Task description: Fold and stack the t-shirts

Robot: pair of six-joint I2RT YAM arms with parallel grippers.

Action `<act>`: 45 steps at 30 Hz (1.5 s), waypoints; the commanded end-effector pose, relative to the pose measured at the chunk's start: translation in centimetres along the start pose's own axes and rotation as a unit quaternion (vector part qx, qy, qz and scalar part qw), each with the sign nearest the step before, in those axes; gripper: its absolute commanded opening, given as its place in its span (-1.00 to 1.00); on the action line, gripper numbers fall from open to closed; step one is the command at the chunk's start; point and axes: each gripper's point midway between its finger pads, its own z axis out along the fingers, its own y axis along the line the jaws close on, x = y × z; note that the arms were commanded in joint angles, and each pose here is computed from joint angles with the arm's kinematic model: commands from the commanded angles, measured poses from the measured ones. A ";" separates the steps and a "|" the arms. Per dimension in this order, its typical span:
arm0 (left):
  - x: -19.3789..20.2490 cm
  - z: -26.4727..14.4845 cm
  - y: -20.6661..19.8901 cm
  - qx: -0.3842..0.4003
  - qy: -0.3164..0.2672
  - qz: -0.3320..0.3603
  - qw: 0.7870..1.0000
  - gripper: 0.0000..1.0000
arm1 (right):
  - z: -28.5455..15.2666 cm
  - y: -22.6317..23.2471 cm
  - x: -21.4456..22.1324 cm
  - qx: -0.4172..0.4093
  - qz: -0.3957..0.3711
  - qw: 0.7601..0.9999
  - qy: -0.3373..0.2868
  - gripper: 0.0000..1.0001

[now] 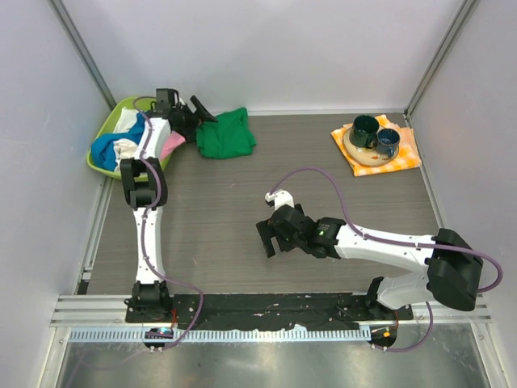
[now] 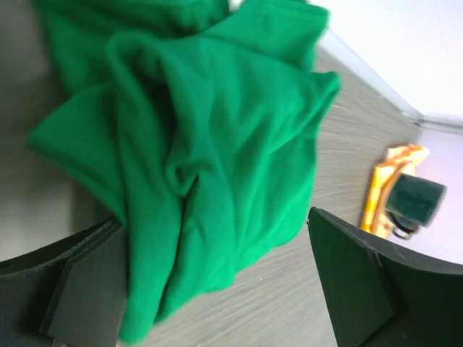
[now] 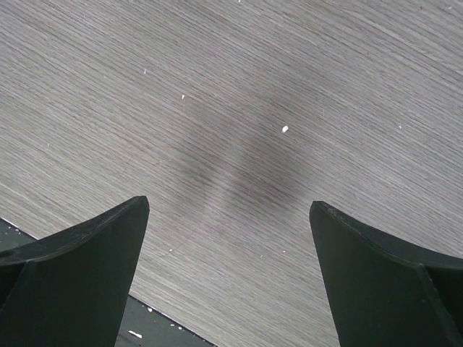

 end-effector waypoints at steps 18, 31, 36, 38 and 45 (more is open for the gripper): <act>-4.0 -19.7 -4.3 -0.290 -0.202 0.101 0.930 1.00 | -1.8 -0.7 -6.7 0.043 0.030 0.993 -0.108 0.99; -0.2 -28.5 3.0 -0.422 -0.165 0.087 0.887 1.00 | 1.5 3.1 -14.9 0.003 0.066 0.990 -0.129 0.99; 2.4 -30.7 0.8 -0.360 -0.176 0.094 0.911 1.00 | 2.2 0.7 -18.8 0.034 0.100 0.981 -0.161 0.99; 3.9 -31.9 -0.5 -0.320 -0.192 0.098 0.923 0.99 | 2.1 -1.0 -19.8 0.062 0.111 0.976 -0.174 0.99; 10.6 -34.9 -3.1 -0.190 -0.238 0.103 0.947 0.99 | -0.2 -6.1 -21.1 0.176 0.116 0.956 -0.205 0.99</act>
